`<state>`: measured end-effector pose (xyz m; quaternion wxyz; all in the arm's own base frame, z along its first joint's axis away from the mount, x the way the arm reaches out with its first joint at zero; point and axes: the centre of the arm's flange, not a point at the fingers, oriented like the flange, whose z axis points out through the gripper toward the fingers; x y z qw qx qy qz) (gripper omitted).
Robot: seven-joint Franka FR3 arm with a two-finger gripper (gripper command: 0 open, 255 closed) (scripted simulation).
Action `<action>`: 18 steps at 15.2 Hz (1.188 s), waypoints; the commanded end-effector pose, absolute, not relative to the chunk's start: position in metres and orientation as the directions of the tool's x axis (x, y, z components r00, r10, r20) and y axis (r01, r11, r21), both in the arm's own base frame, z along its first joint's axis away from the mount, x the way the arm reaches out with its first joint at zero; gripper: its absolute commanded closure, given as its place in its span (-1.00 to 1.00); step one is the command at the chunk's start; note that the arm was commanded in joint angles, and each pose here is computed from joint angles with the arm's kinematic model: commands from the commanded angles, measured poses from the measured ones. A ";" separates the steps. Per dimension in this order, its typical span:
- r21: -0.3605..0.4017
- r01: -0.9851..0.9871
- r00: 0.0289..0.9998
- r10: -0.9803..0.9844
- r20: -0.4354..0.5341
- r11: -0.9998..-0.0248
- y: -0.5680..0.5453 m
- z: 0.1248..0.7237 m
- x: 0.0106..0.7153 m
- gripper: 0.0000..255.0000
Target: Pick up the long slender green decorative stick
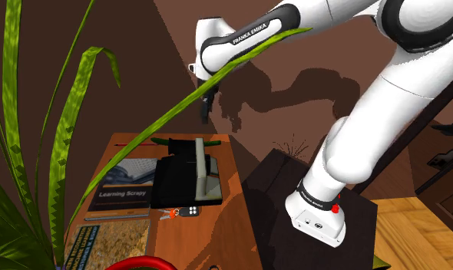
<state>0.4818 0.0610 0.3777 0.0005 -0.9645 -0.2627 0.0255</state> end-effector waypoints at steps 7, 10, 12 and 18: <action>-0.010 0.723 0.688 0.721 -0.084 -0.691 0.105 0.289 0.537 -1.00; -0.010 0.757 0.650 0.754 -0.091 -0.654 0.114 0.268 0.546 -1.00; -0.010 0.757 0.650 0.754 -0.091 -0.654 0.114 0.257 0.546 -1.00; -0.010 0.757 0.650 0.754 -0.091 -0.654 0.114 0.233 0.545 -1.00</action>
